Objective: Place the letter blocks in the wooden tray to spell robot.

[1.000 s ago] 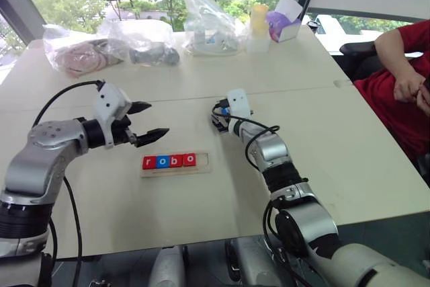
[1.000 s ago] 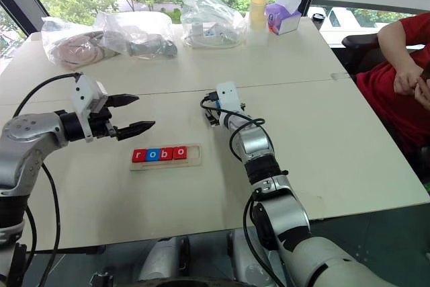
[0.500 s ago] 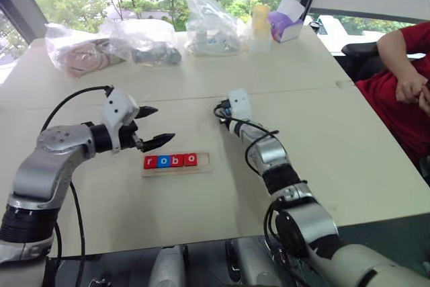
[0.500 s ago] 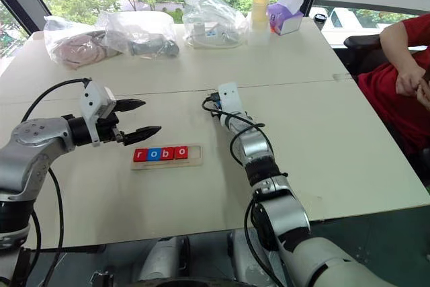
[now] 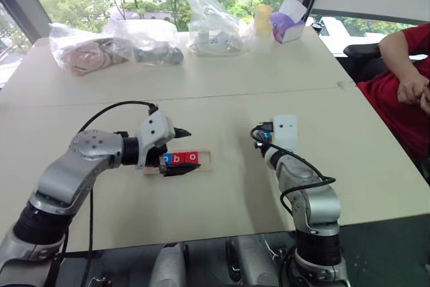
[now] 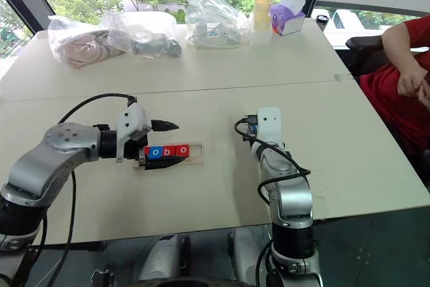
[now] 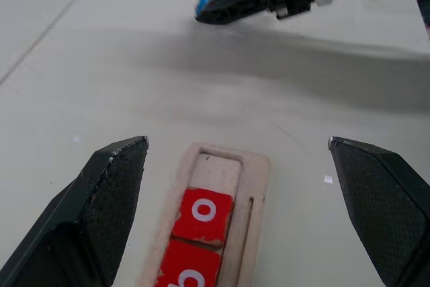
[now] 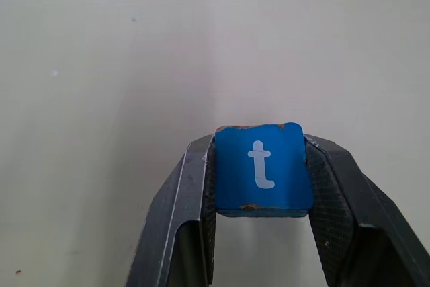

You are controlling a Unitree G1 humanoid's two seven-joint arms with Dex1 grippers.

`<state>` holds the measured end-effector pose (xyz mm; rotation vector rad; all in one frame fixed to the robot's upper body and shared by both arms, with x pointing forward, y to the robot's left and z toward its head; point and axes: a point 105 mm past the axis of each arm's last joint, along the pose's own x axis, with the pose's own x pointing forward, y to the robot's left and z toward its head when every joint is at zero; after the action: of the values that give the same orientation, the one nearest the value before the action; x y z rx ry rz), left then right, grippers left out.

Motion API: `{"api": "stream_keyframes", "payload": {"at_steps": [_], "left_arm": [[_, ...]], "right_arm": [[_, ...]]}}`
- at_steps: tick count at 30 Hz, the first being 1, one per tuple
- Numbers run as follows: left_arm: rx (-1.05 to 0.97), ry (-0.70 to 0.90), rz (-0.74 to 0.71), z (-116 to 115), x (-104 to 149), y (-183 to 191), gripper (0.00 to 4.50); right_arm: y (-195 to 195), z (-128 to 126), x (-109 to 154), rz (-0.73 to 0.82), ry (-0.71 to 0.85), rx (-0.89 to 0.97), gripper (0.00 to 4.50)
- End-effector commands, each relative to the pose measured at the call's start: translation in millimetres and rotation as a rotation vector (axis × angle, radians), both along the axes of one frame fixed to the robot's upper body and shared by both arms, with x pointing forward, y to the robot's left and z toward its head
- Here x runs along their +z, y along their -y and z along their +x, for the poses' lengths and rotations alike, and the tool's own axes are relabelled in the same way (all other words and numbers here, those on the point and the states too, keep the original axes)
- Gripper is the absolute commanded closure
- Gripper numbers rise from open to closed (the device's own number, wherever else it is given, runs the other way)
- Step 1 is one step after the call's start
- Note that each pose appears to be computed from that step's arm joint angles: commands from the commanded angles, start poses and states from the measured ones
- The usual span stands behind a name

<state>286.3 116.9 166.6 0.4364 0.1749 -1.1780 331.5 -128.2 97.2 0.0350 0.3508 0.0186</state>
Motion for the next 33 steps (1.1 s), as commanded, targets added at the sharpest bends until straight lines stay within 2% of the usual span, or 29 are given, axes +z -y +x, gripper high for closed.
{"api": "stream_keyframes", "payload": {"at_steps": [1,5,6,8,9,11,14,16,21,27,33], "left_arm": [[-0.018,0.038,0.014,3,4,0,0.00],[0.004,0.047,0.033,5,2,-8,0.00],[0.013,0.045,0.034,6,2,-10,0.00],[0.029,0.041,0.036,5,2,-16,0.00],[0.038,0.038,0.037,5,3,-21,0.00],[0.051,0.034,0.038,3,6,-29,0.00],[0.032,-0.006,0.023,-5,11,-35,0.00],[-0.008,-0.051,0.011,-16,16,-36,0.00],[-0.039,-0.077,0.034,-28,26,-42,0.00],[0.001,-0.083,0.062,-30,28,-53,0.00],[0.057,-0.087,0.077,-33,26,-62,0.00]], "right_arm": [[-2,0,-10,0.087,-0.053,-0.010,2.19],[2,1,-9,0.068,-0.057,-0.007,0.12],[4,1,-5,0.059,-0.044,0.005,0.05],[11,4,9,0.033,0.014,0.021,0.05],[17,10,28,-0.017,0.109,0.075,0.05],[22,17,60,-0.108,0.256,0.246,0.05],[23,11,70,-0.184,0.307,0.564,0.05],[30,-1,69,-0.197,0.293,0.807,0.05],[55,-4,40,-0.320,0.130,1.104,0.05],[62,14,19,-0.410,0.077,1.232,0.05],[55,32,9,-0.438,0.071,1.268,0.05]]}}
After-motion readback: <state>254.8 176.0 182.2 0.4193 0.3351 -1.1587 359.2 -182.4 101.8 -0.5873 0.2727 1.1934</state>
